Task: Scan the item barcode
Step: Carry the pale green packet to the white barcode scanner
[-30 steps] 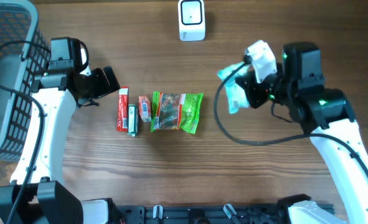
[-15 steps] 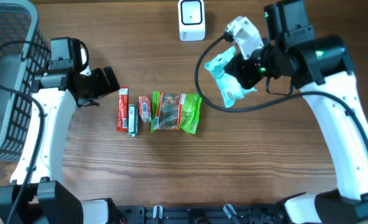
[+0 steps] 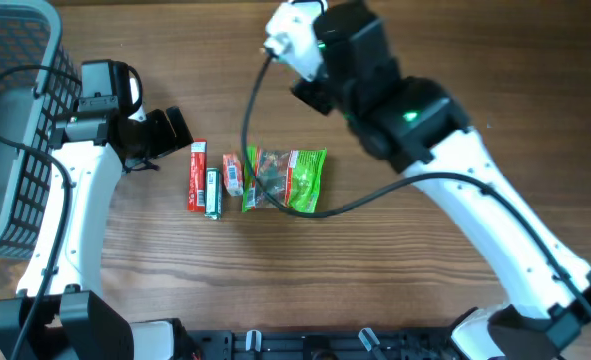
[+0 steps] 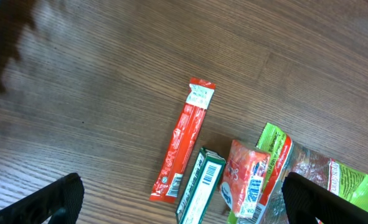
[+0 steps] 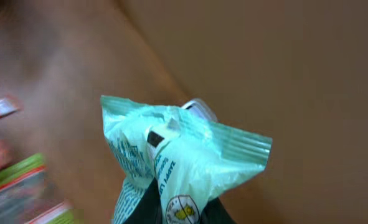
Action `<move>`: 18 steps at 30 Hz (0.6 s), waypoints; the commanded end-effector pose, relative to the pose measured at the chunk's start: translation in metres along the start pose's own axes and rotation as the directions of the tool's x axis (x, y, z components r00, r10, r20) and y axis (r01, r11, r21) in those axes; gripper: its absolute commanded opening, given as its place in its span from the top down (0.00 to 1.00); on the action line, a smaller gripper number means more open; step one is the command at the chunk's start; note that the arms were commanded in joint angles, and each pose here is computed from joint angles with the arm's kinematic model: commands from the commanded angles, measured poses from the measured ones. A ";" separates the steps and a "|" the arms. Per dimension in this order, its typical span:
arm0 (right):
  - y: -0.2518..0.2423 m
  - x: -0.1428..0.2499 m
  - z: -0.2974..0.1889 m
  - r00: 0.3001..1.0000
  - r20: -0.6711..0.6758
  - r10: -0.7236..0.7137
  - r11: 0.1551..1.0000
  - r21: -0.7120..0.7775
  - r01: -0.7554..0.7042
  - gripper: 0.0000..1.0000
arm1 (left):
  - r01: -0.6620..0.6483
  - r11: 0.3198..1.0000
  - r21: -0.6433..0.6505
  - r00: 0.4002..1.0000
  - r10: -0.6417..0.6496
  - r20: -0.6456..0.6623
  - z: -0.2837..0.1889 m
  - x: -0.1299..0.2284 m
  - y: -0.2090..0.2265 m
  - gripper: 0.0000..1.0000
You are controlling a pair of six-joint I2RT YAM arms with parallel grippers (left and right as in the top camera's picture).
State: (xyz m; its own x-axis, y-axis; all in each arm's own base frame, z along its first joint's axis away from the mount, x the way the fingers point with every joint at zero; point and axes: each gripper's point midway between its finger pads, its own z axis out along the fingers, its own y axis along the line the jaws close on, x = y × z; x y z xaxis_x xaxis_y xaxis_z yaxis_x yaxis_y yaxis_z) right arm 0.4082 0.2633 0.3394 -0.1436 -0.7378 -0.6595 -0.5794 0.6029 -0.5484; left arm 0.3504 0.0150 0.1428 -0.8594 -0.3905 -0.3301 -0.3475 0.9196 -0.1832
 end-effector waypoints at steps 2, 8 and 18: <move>-0.037 -0.009 0.024 0.980 -0.055 -0.191 0.956 0.216 0.198 0.96 | 0.011 1.000 -0.008 1.000 -0.011 0.013 -0.002 -0.003 0.002 0.00; -0.077 -0.029 0.057 0.925 -0.120 -0.360 0.817 0.437 0.375 0.96 | 0.011 1.000 -0.008 1.000 -0.011 0.013 -0.002 -0.003 0.002 0.00; -0.111 0.008 0.139 0.982 0.069 -0.177 0.881 0.456 0.127 0.96 | 0.011 1.000 -0.008 1.000 -0.011 0.013 -0.002 -0.003 0.002 0.00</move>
State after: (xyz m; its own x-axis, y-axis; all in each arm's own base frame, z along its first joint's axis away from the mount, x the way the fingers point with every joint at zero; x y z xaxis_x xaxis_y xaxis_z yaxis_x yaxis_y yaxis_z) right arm 0.5579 0.2413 0.3286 -0.0034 -0.8855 -0.4646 -0.1794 0.4576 -0.8709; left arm 0.3503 0.0150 0.1428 -0.8595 -0.3905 -0.3298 -0.3476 0.9196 -0.1831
